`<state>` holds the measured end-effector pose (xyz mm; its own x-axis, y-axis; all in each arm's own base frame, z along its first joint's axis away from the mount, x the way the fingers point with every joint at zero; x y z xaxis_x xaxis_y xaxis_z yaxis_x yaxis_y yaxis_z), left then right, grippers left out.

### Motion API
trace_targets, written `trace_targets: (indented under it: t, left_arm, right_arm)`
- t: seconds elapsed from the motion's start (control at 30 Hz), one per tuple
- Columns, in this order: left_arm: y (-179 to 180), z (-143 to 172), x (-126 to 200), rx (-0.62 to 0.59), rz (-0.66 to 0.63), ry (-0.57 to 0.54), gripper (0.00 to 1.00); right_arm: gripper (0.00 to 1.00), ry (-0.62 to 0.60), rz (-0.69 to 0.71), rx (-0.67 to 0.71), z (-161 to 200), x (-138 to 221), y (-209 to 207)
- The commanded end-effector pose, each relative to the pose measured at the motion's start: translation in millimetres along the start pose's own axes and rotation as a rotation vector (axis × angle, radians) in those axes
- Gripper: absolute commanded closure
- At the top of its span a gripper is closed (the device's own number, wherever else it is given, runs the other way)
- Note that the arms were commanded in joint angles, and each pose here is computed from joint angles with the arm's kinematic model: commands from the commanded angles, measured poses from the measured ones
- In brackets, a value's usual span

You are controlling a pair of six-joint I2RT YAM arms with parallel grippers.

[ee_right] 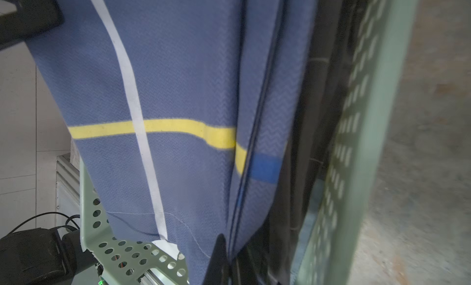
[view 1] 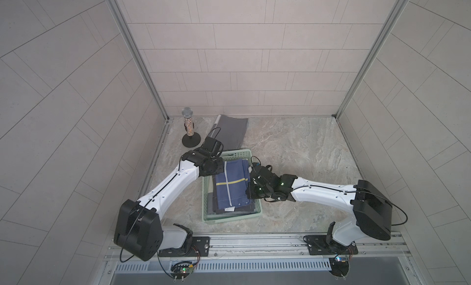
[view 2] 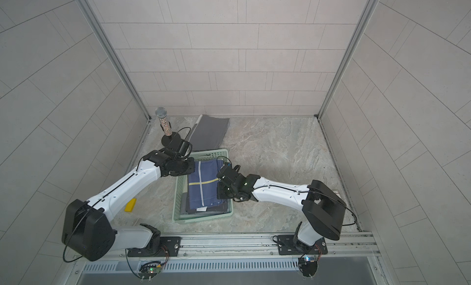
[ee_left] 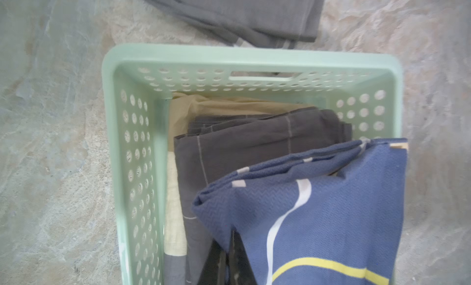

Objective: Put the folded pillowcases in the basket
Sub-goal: Place the pillowcase in the basket.

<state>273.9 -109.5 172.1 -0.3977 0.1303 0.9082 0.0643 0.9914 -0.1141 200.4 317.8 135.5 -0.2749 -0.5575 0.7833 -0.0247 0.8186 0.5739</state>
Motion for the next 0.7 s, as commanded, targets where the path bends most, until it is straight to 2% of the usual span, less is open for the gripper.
trace_targets:
  t: [0.0, 0.23, 0.27, 0.33, 0.37, 0.4, 0.5, 0.6, 0.67]
  left_arm:
    - [8.6, -1.2, -9.5, -0.009, -0.032, -0.007, 1.0]
    - [16.4, 3.9, -33.4, -0.001, -0.053, 0.034, 1.0]
    - [17.5, 5.0, -35.6, 0.0, -0.056, 0.041, 0.97]
    - [18.7, 5.8, -38.7, -0.002, -0.062, 0.051, 0.76]
    - [18.5, 5.3, -39.2, -0.002, -0.061, 0.054, 0.7]
    - [17.9, 4.5, -38.8, -0.008, -0.058, 0.055, 0.62]
    - [18.9, 3.8, -35.5, -0.024, -0.07, 0.063, 0.44]
    - [17.3, 2.0, -21.3, -0.038, -0.059, 0.066, 0.4]
    - [18.2, -1.4, -6.4, -0.036, -0.059, 0.024, 0.39]
  right_arm:
    - [1.0, 0.003, -0.049, -0.017, -0.5, -11.5, 9.7]
    - [1.0, 0.007, -0.019, -0.018, 4.7, -24.5, 3.3]
    - [1.0, 0.005, -0.013, -0.017, 4.7, -24.1, 2.1]
    - [1.0, 0.006, -0.01, -0.018, 5.1, -22.0, 1.7]
    - [0.94, 0.009, -0.008, -0.015, 5.9, -20.9, 1.3]
    - [0.79, 0.008, -0.008, -0.012, 6.3, -17.9, 2.1]
    - [0.54, -0.013, 0.004, 0.017, 7.1, 1.2, 6.8]
    - [0.48, -0.045, -0.028, 0.06, 8.4, 36.3, 20.4]
    - [0.46, -0.087, -0.049, 0.096, 6.8, 62.9, 25.5]
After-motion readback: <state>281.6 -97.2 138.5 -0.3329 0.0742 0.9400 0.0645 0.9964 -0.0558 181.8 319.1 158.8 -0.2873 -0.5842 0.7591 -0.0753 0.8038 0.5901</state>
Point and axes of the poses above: each gripper's point midway between its finger pads, its own x axis back along the fingers, its own y axis along the line the jaws close on, z = x × y, the point moved 5 cm from there along x, back along the fingers, and after that the axes turned 10 degrees about -x, right-handed, at the moved point
